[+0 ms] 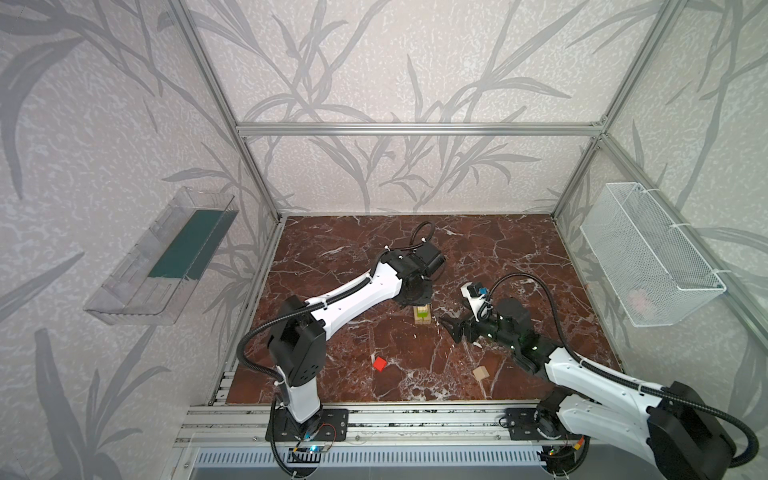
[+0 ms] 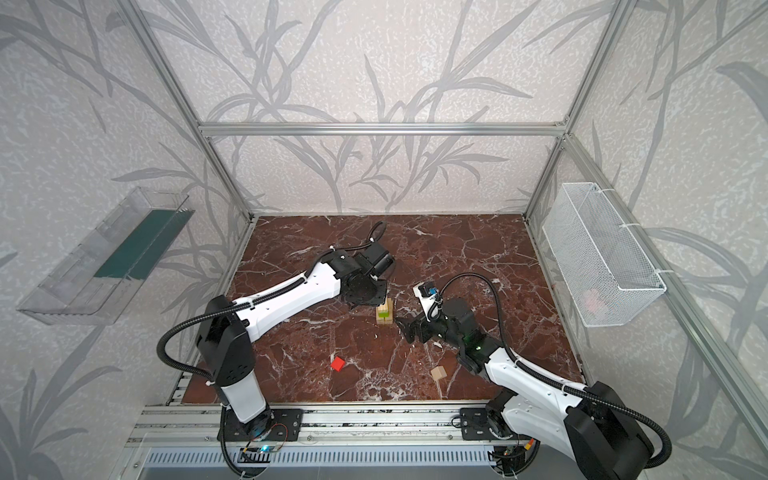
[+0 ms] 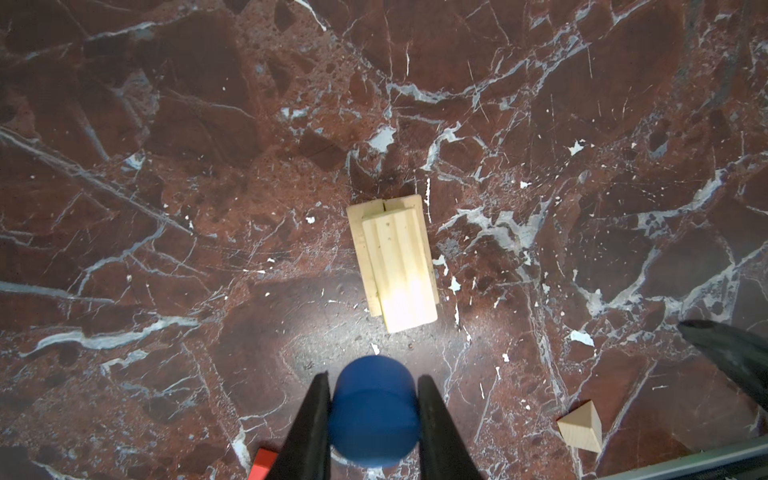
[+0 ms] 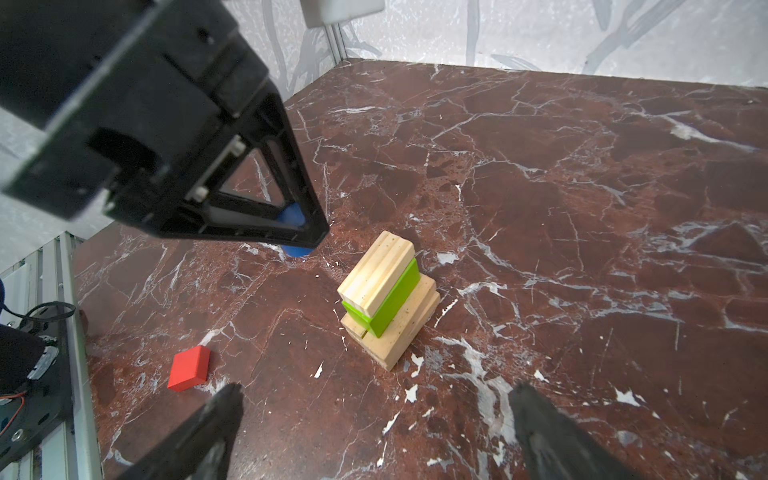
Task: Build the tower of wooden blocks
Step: 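Lift the blue cylinder with the left gripper and carry it over the stack, then lower the blue cylinder onto the top wooden block with the left gripper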
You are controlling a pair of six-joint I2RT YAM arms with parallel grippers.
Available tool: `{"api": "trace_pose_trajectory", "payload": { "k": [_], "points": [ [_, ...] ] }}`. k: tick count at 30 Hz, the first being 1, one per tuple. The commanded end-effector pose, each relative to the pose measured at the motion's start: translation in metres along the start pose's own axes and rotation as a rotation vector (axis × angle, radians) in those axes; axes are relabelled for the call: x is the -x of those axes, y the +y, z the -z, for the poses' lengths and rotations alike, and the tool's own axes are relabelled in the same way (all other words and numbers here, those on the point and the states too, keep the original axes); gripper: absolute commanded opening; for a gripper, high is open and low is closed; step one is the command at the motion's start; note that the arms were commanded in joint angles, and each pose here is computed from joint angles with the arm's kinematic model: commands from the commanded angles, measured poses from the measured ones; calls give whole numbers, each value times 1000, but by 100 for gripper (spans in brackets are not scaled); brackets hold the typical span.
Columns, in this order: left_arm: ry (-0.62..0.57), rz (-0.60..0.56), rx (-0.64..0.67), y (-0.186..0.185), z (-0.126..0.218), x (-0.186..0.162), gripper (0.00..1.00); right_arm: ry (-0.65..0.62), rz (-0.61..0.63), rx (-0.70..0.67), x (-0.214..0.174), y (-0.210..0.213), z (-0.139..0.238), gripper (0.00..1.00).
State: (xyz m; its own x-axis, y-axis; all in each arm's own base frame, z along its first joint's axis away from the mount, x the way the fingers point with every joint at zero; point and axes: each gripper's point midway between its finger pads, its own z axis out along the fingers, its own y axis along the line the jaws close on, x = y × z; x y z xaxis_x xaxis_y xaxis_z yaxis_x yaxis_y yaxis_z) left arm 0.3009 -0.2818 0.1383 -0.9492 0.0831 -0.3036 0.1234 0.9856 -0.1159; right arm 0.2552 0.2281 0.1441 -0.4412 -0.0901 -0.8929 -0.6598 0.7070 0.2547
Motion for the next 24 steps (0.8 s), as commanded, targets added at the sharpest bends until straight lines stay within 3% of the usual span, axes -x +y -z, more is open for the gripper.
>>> {"api": "trace_pose_trajectory", "payload": {
  "k": [1,24],
  "points": [
    [25,-9,55,5,-3,0,3,-22,-38,-7,2,-6,1,99],
    [82,40,90,-12,-40,6,3,-45,-47,-29,5,-11,6,99]
  ]
}}
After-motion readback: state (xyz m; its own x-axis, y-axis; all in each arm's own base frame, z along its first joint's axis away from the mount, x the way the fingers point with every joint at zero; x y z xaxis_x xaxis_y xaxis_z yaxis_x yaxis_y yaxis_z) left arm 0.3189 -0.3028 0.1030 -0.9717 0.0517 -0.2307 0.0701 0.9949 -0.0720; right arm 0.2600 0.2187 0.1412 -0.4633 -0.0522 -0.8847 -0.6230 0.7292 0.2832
